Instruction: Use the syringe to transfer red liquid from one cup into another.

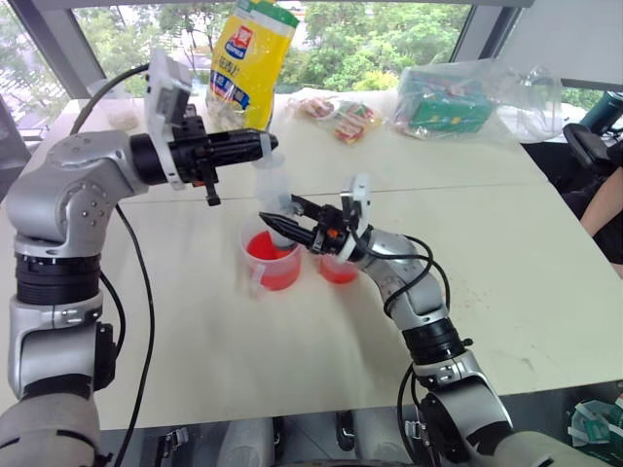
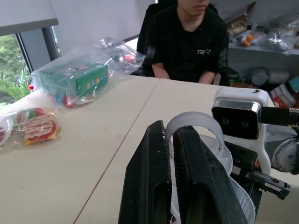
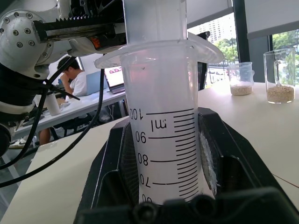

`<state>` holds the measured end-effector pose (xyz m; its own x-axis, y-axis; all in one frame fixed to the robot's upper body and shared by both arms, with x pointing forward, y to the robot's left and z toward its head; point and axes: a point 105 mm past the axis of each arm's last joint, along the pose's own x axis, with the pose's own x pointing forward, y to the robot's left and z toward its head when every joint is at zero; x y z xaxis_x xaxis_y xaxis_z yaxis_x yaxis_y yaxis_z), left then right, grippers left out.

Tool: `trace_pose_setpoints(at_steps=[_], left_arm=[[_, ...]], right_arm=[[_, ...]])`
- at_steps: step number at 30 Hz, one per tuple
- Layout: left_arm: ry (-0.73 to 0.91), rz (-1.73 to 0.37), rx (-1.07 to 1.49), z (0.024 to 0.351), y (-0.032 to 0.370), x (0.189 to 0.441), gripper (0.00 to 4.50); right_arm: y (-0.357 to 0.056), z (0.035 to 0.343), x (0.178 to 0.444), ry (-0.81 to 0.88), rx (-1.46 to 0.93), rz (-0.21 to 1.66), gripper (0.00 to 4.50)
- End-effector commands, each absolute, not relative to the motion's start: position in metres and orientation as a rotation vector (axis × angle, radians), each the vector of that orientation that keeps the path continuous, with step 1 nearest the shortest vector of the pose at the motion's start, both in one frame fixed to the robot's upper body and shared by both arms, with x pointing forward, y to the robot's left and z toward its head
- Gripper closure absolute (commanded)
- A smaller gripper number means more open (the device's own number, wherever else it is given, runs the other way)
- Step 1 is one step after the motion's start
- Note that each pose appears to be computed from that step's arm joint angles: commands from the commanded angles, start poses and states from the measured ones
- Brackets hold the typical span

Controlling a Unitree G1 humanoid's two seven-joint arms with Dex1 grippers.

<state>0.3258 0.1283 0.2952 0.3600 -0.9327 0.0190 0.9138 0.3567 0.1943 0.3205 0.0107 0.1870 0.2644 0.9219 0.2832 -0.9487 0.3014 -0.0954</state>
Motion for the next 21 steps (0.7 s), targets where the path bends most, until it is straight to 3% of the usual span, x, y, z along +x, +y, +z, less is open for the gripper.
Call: trace_pose_setpoints(at_steps=[1,4,11,21], left_arm=[[-0.215,-1.105,0.179,0.315,0.141,0.325,4.43],[-0.172,-1.104,0.150,0.303,0.142,0.326,3.48],[-0.105,-1.082,0.156,0.282,0.150,0.323,0.11],[-0.038,-1.053,0.182,0.272,0.171,0.313,0.11]], right_arm=[[0.031,0.186,0.303,-0.297,0.085,1.400,3.14],[0.028,0.198,0.306,-0.326,0.091,1.382,3.14],[0.024,0.219,0.310,-0.376,0.123,1.347,3.14],[0.016,0.246,0.318,-0.431,0.176,1.300,3.14]])
